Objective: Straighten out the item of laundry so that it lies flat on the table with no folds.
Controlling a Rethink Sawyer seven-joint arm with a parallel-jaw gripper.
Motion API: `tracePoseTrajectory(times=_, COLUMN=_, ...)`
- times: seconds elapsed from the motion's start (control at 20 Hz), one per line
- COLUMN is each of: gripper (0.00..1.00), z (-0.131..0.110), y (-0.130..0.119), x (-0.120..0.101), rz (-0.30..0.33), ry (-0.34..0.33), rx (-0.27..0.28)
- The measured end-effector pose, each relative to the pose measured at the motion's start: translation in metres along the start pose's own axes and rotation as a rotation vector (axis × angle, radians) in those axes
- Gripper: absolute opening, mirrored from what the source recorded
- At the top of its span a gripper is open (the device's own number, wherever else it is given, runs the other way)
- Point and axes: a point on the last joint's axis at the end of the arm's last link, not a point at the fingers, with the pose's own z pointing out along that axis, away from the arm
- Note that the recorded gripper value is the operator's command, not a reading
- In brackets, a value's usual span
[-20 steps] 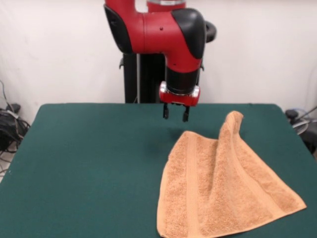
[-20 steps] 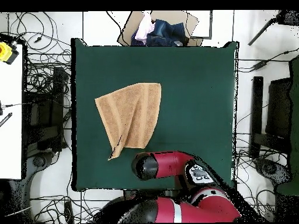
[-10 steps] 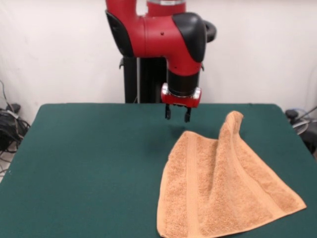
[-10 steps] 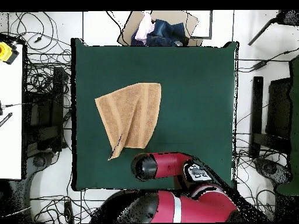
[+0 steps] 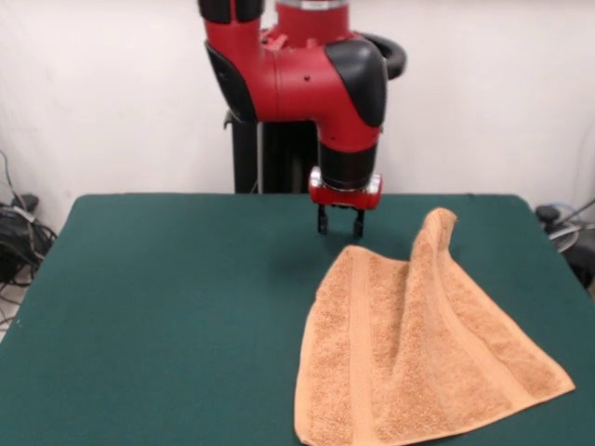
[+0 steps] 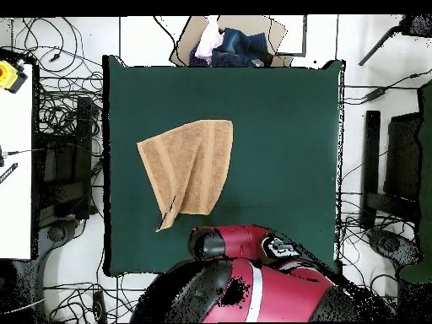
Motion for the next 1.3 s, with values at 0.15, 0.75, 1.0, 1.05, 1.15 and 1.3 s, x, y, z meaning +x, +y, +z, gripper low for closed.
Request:
tracePoseTrajectory(times=0.15, gripper=1.00, z=0.000, y=0.000, x=0.001, rz=0.008, ry=-0.006, rx=-0.002)
tracePoseTrajectory(times=0.75, gripper=1.00, z=-0.025, y=0.011, x=-0.010, rz=0.069, ry=0.009, rx=0.015)
tracePoseTrajectory(times=1.0, gripper=1.00, z=-0.053, y=0.017, x=-0.019, rz=0.101, ry=0.044, rx=0.035)
tracePoseTrajectory(times=1.05, gripper=1.00, z=-0.057, y=0.018, x=-0.021, rz=0.105, ry=0.044, rx=0.036)
tracePoseTrajectory(times=1.15, gripper=1.00, z=-0.060, y=0.019, x=-0.022, rz=0.107, ry=0.041, rx=0.037)
tracePoseTrajectory(times=1.3, gripper=1.00, z=-0.064, y=0.021, x=-0.025, rz=0.110, ry=0.033, rx=0.036)
